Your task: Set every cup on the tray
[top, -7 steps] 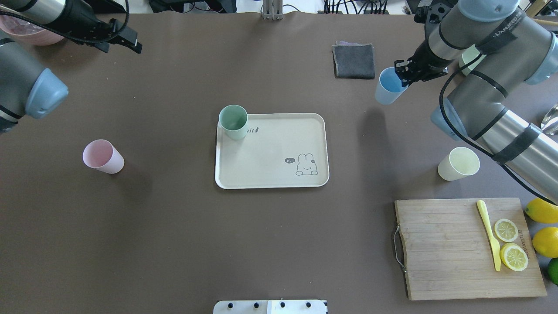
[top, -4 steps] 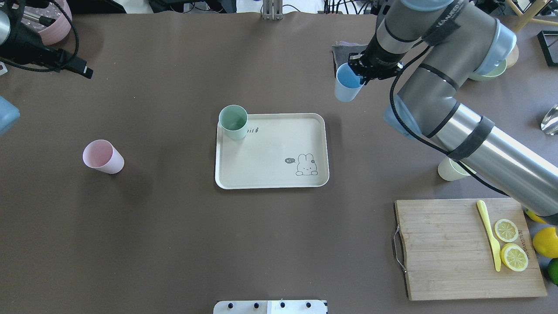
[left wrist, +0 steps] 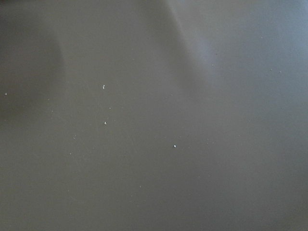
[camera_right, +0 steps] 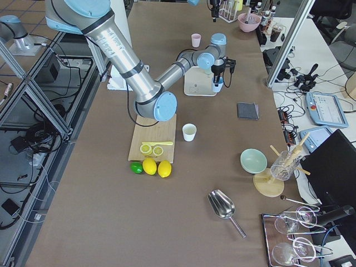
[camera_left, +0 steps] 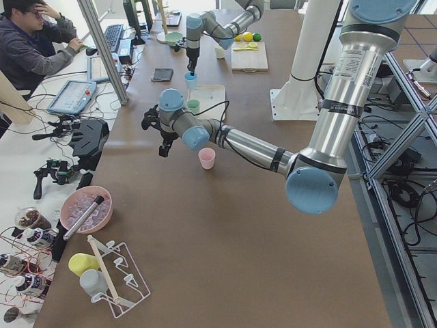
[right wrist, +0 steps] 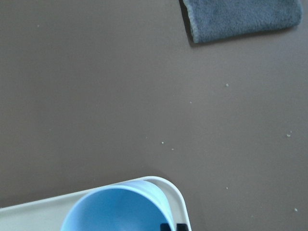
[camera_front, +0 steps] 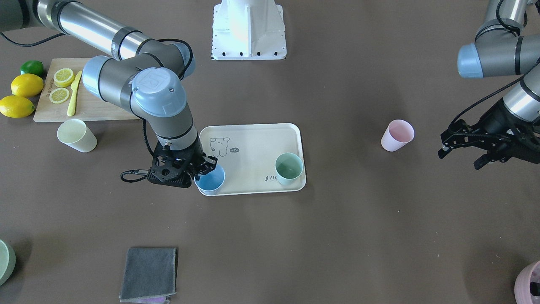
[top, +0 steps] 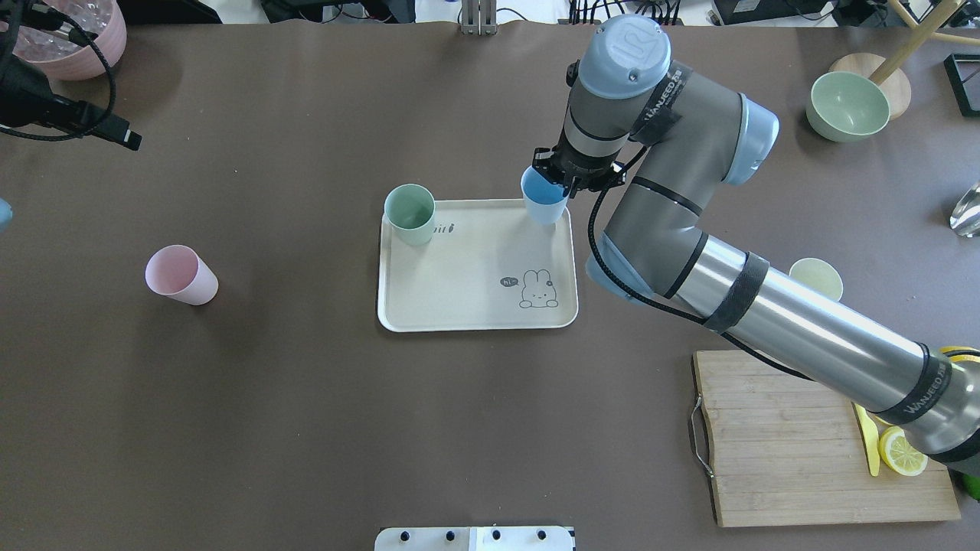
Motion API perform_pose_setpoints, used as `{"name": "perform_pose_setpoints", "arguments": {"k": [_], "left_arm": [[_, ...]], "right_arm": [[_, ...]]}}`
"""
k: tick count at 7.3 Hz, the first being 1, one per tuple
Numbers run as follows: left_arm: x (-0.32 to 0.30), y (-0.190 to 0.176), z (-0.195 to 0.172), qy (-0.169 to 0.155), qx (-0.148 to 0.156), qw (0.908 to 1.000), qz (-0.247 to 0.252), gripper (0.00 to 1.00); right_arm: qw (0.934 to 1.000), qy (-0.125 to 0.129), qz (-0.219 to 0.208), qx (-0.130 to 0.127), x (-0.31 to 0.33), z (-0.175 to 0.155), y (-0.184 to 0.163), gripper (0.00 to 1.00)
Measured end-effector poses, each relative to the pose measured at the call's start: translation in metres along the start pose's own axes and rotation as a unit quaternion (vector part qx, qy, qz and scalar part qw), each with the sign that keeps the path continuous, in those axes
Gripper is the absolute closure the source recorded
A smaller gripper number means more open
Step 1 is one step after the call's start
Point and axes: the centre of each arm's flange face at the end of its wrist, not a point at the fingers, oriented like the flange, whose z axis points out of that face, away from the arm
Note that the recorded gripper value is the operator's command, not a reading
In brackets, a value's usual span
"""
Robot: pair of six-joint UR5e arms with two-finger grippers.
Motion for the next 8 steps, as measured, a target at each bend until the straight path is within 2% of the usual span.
{"name": "perform_pose_setpoints", "arguments": {"k": [1, 2, 4, 6, 8], "left_arm": [[-0.002, 0.002, -0.001, -0.001, 0.000, 1.0000, -0.001, 0.00], [-0.004, 0.005, -0.002, -0.002, 0.000, 1.0000, -0.002, 0.00], [-0.008, 0.012, 0.000, -0.012, 0.001, 0.9999, -0.009, 0.01], [-0.013, 0.027, 0.017, -0.036, -0.006, 0.9992, -0.012, 0.01], [0.003, 0.056, 0.038, -0.034, -0.024, 0.9987, -0.031, 0.01]], "right_arm": [[1.0000, 0.000, -0.003, -0.004, -0.005, 0.005, 0.008, 0.40], [1.0000, 0.000, -0.005, -0.006, -0.008, 0.007, 0.013, 0.02], [0.9999, -0.008, -0.011, -0.003, -0.008, -0.002, 0.013, 0.00], [0.9994, -0.028, -0.017, 0.006, 0.011, -0.046, -0.007, 0.00], [0.9988, -0.031, -0.035, 0.009, 0.046, -0.097, -0.031, 0.00]]}}
